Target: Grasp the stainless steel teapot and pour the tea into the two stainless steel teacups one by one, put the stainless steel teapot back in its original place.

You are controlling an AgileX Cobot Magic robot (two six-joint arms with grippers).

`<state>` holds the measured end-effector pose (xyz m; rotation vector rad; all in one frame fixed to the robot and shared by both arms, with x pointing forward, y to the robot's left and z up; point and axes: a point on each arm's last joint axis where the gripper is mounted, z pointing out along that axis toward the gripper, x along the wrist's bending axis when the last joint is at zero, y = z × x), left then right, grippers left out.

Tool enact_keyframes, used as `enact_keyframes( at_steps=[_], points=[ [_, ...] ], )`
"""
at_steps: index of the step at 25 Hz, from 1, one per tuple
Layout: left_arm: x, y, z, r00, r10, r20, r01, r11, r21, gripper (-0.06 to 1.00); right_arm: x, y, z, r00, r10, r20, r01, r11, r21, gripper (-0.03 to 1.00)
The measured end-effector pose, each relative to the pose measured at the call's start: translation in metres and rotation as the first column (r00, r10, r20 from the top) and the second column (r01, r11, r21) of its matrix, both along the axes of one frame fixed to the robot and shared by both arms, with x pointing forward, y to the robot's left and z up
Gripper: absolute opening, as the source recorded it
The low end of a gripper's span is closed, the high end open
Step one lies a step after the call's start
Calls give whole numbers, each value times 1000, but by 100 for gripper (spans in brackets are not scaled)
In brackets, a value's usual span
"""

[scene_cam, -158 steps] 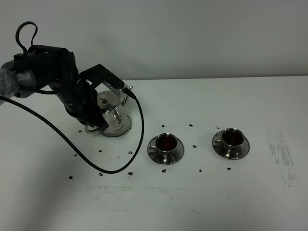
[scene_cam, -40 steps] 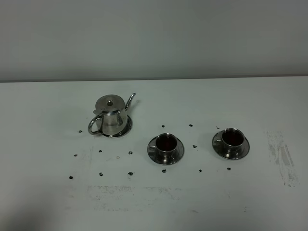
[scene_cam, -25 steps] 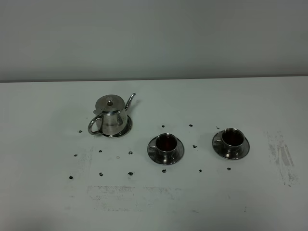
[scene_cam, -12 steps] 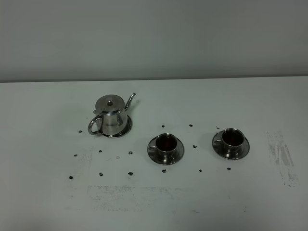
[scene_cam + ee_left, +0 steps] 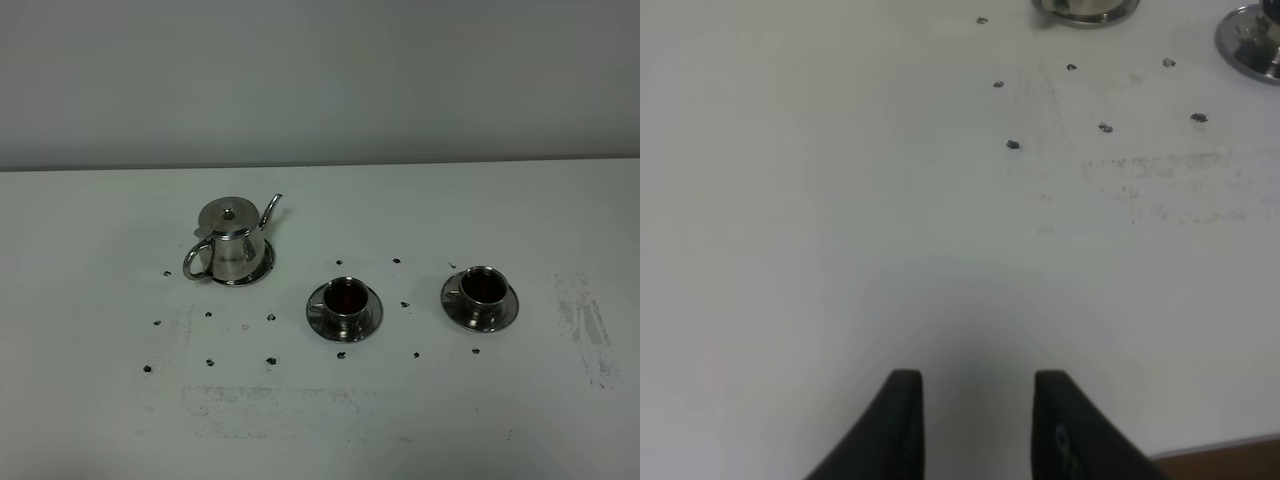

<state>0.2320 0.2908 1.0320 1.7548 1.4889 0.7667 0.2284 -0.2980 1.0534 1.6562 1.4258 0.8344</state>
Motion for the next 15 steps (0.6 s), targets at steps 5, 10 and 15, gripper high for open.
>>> enact_keyframes(
  at_steps=[5,10,15],
  points=[
    [0,0,0,1000,-1,0,1,1000,1,29,0,0,0,998,60,2,-60,998,4,24],
    [0,0,0,1000,-1,0,1,1000,1,29,0,0,0,997,81,3,-81,997,10,24],
    [0,0,0,1000,-1,0,1,1000,1,29,0,0,0,996,84,3,-84,996,10,24]
  ],
)
